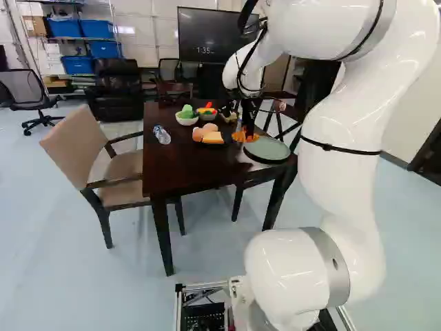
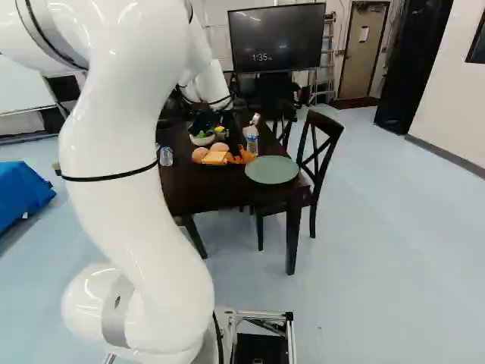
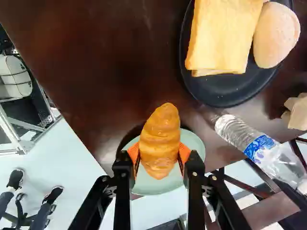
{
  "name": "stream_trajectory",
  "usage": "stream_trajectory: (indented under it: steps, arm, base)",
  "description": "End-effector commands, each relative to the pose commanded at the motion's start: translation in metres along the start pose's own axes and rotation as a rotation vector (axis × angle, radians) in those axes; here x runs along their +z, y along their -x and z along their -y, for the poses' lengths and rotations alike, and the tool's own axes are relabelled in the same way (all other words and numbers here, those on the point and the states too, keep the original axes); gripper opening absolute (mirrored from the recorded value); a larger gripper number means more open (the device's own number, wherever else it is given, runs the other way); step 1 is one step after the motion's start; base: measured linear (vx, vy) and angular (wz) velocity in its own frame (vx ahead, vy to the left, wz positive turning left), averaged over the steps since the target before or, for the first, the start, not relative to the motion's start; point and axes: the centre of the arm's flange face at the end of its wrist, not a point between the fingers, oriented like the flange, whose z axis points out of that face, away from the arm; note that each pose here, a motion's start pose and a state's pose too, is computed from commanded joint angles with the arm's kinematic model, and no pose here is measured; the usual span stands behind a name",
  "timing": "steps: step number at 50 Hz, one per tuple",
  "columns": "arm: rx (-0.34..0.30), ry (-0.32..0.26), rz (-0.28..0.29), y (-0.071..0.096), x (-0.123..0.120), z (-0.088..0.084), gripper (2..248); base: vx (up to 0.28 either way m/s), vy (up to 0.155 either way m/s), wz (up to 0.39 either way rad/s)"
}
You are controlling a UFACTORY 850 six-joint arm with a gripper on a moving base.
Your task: Move the croissant to the empty plate
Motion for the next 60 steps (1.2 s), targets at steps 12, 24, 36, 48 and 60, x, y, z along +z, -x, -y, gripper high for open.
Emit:
stream_trajectory:
  steps: [12, 24, 36, 48, 60]
  arm:
    - [0.045, 0.020, 0.011, 0.027, -0.015, 0.007, 115]
    - [0.088, 0.025, 0.022, 0.051, -0.020, 0.013, 115]
    - [0.129, 0.019, 0.033, 0.075, -0.016, 0.013, 115]
    - [0.168, 0.015, 0.043, 0.098, -0.012, 0.012, 115]
    - [0.207, 0.013, 0.054, 0.121, -0.007, 0.010, 115]
  base:
    - [0.000, 0.000, 0.000]
    - [0.000, 0.000, 0.000]
    - [0.000, 0.000, 0.000]
    - [0.000, 0.000, 0.000]
    - [0.000, 0.000, 0.000]
